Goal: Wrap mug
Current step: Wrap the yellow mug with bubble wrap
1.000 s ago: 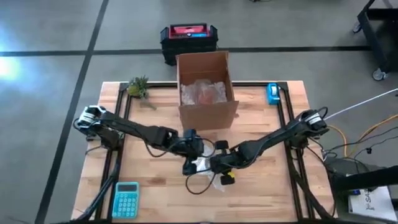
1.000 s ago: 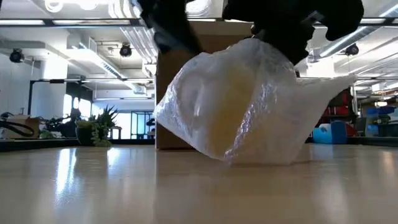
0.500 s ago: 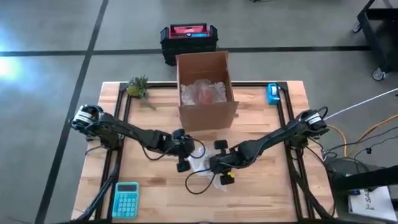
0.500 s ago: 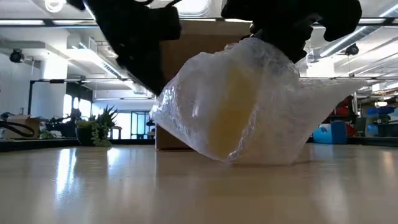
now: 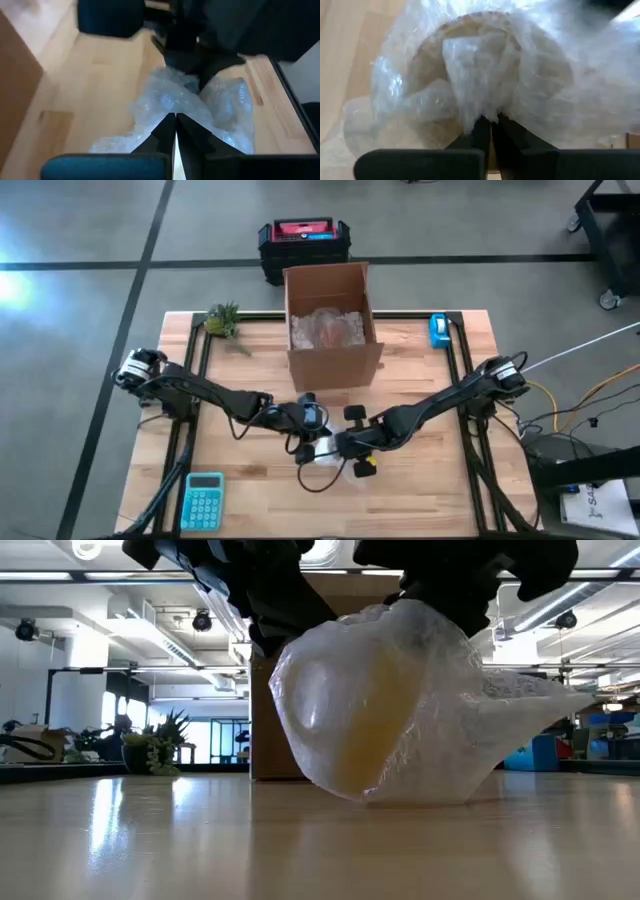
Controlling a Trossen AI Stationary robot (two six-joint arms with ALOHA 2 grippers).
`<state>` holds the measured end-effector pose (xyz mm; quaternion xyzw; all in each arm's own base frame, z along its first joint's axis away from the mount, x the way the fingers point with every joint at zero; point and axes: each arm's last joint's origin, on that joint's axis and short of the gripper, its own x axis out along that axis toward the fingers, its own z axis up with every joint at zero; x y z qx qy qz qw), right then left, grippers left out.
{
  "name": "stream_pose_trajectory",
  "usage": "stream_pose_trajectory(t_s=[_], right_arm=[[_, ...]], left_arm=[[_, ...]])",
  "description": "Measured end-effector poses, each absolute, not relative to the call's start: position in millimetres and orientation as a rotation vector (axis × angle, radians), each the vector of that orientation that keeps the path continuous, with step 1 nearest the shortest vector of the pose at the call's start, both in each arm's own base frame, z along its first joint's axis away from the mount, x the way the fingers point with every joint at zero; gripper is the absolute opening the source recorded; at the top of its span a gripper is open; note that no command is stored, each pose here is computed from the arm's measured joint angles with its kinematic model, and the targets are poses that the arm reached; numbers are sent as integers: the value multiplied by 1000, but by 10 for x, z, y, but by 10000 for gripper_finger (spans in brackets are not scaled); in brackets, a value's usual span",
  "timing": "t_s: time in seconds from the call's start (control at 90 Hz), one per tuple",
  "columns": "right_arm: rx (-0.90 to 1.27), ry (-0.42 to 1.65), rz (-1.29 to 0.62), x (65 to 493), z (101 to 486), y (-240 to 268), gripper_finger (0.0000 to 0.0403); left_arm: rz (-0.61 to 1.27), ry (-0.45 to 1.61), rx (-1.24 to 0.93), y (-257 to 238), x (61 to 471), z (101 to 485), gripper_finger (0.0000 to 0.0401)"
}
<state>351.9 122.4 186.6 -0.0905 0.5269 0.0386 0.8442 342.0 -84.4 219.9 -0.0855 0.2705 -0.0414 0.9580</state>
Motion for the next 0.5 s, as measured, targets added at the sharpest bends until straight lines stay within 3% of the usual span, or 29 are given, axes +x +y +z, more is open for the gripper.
stream_pose_trajectory(t_s=[0.5], right_arm=[[-134,1067,50,3497,2022,1179,2]], left_arm=[[-99,584,-172,-872,3474,2058,1]])
